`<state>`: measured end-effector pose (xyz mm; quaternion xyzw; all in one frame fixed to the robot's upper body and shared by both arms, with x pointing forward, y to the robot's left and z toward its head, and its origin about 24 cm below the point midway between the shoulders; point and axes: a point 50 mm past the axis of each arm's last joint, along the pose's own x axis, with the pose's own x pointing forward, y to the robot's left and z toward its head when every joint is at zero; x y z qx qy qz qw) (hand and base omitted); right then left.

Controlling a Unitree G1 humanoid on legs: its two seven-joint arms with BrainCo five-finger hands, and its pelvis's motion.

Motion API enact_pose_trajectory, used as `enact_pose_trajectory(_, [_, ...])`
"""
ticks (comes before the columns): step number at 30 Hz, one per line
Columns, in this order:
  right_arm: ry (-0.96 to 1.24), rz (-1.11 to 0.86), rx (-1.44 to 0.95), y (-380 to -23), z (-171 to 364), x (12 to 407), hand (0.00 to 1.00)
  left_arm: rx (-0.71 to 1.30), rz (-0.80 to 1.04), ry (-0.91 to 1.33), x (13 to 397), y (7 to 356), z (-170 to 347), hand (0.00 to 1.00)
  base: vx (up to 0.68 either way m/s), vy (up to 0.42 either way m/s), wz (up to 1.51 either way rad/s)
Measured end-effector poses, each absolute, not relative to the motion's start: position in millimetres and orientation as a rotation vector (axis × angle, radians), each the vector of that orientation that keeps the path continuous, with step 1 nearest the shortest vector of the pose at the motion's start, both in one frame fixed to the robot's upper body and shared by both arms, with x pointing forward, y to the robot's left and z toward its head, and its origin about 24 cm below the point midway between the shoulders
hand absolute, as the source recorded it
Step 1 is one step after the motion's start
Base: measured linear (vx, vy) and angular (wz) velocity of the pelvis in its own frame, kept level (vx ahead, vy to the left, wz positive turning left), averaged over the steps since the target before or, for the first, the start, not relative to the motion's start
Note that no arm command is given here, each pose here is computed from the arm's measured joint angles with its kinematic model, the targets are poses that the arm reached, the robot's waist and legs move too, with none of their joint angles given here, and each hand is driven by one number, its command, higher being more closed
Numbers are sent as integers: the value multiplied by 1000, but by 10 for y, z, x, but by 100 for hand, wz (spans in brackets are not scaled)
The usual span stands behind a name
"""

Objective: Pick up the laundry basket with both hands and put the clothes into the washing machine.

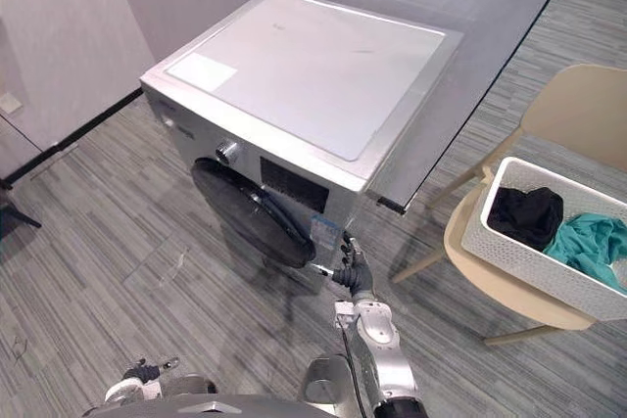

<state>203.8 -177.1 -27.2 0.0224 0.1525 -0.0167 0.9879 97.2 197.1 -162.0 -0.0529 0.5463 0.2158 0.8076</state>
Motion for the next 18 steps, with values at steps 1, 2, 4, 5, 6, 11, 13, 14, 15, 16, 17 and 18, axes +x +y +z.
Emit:
enact_pose_trajectory(1, [346,-18,78,-1664,-355,1933,0,-90,462,1170,960,2015,-1616,0,-66,216,48])
enact_pose_trajectory(2, [360,-2,93,-1595,-384,1895,0,-80,465,1173,954,2045,-1614,0,-40,133,25])
enact_pose_trajectory(4, [397,37,137,-1428,-455,1790,0,-29,459,1185,913,2088,-1615,0,-51,104,4])
enact_pose_trajectory(5, [406,45,148,-1406,-471,1765,0,-9,452,1189,902,2106,-1614,0,-83,75,-15])
enact_pose_trajectory(6, [422,45,148,-1415,-502,1720,0,8,450,1196,869,2127,-1617,0,-79,39,-13])
enact_pose_trajectory(11, [521,43,111,-1510,-673,1579,0,-6,447,1227,806,2076,-1649,0,-80,-20,-20])
enact_pose_trajectory(13, [578,52,96,-1570,-757,1507,0,-20,469,1234,788,2103,-1652,0,-51,-52,-21])
enact_pose_trajectory(14, [589,55,93,-1575,-775,1475,0,-21,472,1237,779,2110,-1653,0,-29,-49,-4])
enact_pose_trajectory(15, [609,61,81,-1588,-808,1428,0,-25,480,1237,775,2124,-1652,0,-12,-40,-2])
enact_pose_trajectory(16, [621,64,79,-1595,-824,1406,0,-36,495,1235,774,2142,-1649,0,-4,-35,-1])
enact_pose_trajectory(17, [622,66,80,-1597,-825,1402,0,-40,502,1234,773,2151,-1647,0,-1,-30,1])
enact_pose_trajectory(18, [621,70,76,-1601,-823,1406,0,-45,510,1230,782,2162,-1644,0,0,0,0])
